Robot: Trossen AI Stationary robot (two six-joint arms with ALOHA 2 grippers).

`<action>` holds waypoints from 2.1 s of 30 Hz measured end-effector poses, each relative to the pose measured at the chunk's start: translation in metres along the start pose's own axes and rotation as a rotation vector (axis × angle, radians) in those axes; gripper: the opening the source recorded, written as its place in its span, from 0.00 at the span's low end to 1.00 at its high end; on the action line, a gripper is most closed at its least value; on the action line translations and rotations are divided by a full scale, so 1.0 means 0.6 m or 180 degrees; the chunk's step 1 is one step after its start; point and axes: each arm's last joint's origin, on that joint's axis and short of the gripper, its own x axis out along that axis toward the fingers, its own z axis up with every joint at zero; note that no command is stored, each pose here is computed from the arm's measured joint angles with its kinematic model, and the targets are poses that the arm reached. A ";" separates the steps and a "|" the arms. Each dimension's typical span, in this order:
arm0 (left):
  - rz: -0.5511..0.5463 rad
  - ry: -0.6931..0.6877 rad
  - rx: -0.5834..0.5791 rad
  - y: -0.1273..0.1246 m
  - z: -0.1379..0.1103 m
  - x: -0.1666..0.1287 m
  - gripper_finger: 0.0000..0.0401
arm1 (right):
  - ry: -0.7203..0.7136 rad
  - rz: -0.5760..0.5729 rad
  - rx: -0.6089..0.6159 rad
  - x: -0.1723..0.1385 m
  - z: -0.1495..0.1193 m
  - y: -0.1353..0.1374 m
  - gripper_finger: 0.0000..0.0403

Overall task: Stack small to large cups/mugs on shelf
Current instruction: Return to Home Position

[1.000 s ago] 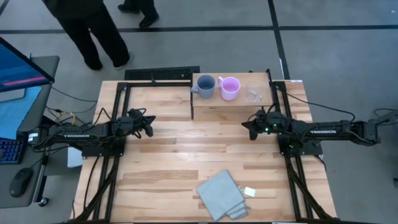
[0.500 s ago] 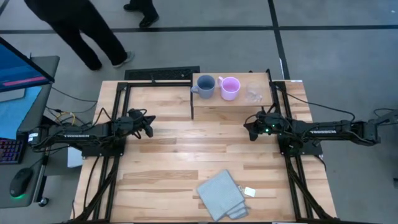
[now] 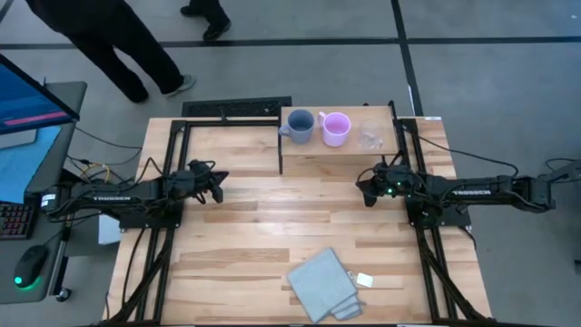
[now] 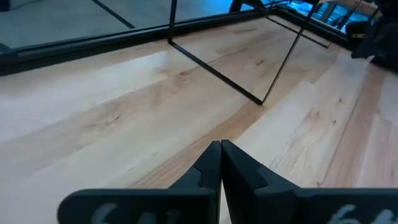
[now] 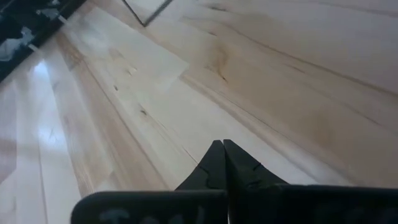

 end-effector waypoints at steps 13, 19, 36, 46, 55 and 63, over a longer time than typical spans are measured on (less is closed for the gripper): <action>-0.0049 0.0028 0.0016 -0.001 -0.001 0.000 0.00 | 0.0352 -0.0216 -0.0011 -0.001 -0.018 -0.011 0.05; -0.0049 0.0028 0.0018 -0.001 -0.001 0.000 0.00 | 0.0367 -0.0189 -0.0474 -0.001 -0.018 -0.011 0.08; -0.0050 0.0028 0.0018 -0.001 -0.001 0.000 0.00 | 0.0375 -0.0175 -0.0711 -0.001 -0.018 -0.011 0.08; -0.0049 0.0028 0.0018 -0.001 -0.001 0.000 0.00 | 0.0376 -0.0175 -0.0710 -0.001 -0.018 -0.011 0.07; -0.0049 0.0028 0.0019 -0.001 -0.001 0.000 0.00 | 0.0376 -0.0174 -0.0710 -0.001 -0.018 -0.011 0.08; -0.0049 0.0028 0.0019 -0.001 -0.001 0.000 0.00 | 0.0376 -0.0174 -0.0708 -0.001 -0.018 -0.011 0.08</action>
